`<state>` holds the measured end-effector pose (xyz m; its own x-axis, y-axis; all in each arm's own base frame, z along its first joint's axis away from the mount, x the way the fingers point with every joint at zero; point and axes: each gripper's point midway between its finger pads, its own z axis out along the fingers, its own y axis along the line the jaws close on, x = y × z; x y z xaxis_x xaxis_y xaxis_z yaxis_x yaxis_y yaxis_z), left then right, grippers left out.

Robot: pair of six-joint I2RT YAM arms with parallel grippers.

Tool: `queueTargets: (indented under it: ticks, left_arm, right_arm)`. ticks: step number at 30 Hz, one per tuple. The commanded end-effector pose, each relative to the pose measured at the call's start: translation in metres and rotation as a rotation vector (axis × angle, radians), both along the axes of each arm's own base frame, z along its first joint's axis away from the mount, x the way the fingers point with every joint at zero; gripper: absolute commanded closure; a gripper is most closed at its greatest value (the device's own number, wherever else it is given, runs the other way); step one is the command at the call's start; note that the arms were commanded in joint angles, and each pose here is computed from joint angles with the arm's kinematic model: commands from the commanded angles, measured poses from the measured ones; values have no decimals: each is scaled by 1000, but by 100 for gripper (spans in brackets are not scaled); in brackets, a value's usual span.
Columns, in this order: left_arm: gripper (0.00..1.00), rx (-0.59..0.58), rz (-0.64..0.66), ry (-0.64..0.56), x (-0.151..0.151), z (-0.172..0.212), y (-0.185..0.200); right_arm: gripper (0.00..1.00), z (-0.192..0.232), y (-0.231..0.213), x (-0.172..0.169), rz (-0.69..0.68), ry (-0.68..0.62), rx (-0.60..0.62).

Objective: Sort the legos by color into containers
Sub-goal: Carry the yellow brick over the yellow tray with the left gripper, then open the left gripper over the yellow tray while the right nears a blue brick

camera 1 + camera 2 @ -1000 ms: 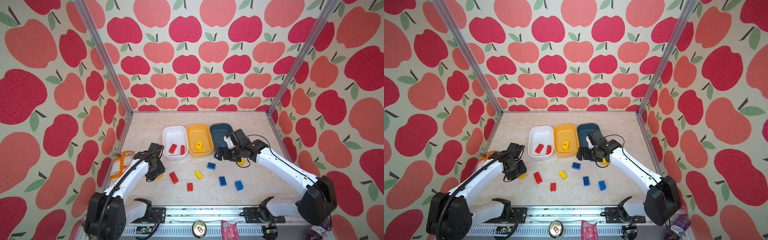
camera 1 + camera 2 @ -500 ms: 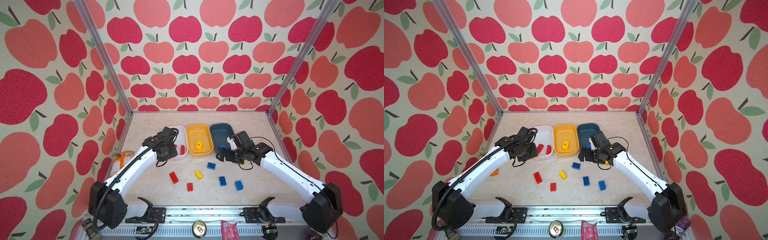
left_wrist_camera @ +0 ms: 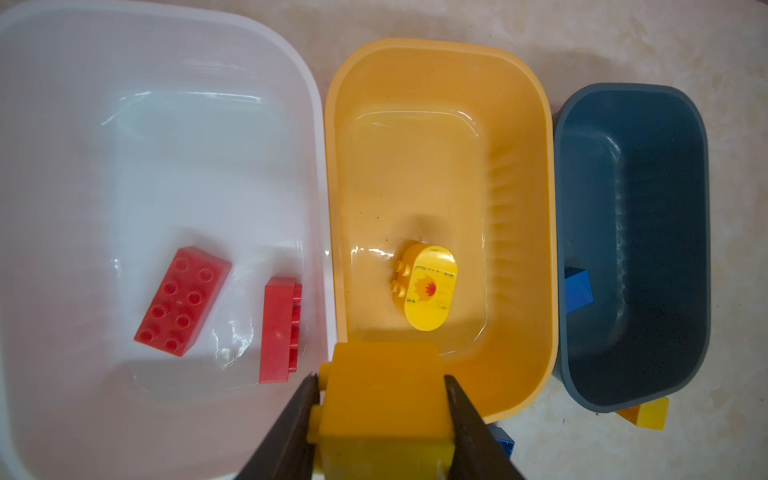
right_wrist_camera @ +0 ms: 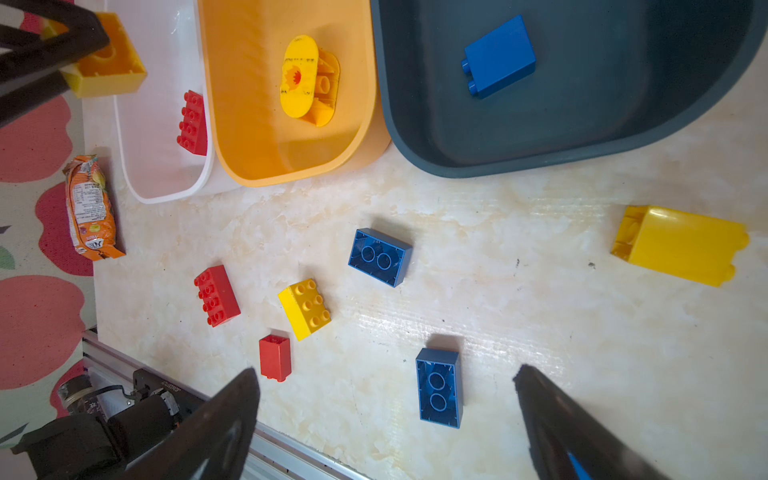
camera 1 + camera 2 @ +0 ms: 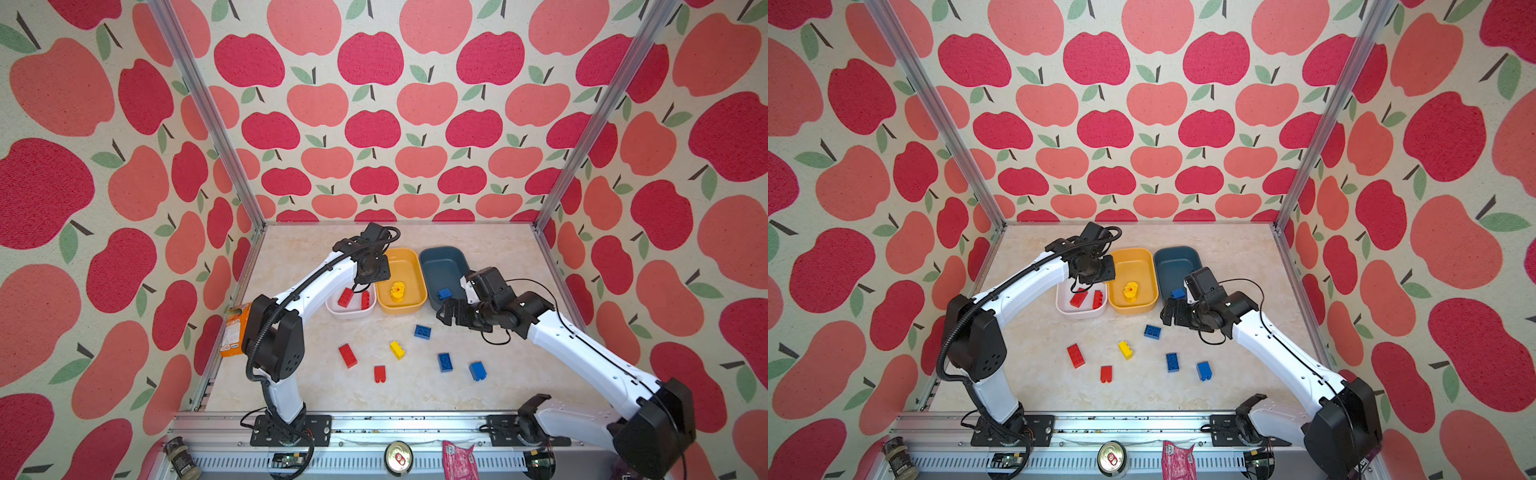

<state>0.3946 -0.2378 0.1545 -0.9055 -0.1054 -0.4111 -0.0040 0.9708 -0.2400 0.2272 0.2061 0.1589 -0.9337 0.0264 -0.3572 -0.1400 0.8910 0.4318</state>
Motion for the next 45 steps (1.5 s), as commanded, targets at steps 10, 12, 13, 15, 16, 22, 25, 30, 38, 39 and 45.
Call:
queueTargets:
  ticks: [10,12,13,15,16,22,25,30,38,39,45]
  left_arm:
    - [63,55,-114,19,56,-36,-36]
    - [62,62,-116,34,62,-45,-37]
    - [62,62,-114,38,64,-48,-37]
    - [60,60,-114,51,67,-56,-37]
    - [59,61,-114,55,68,-58,-37]
    - [35,68,-108,61,71,-64,-33]
    - [27,63,-105,50,72,-60,-32]
    - [21,44,-105,24,74,-47,-34]
    - [16,0,-101,-20,68,-26,-34]
    - [15,-7,-100,-27,67,-24,-33]
    - [11,-54,-95,-65,58,-7,-30]
  right_arm:
    - [1,2,-10,1,-51,-14,-6]
    - [1,2,-10,1,-52,-13,-9]
    - [1,2,-10,1,-52,-12,-10]
    - [1,2,-11,2,-55,-13,-11]
    - [1,2,-11,3,-56,-13,-11]
    - [1,1,-12,3,-58,-7,-14]
    - [1,-1,-12,4,-58,1,-17]
    - [1,-7,-12,4,-57,15,-28]
    - [1,-28,-26,-9,-79,69,-88]
    - [1,-32,-29,-12,-82,78,-99]
    - [2,-49,-48,-28,-97,120,-172]
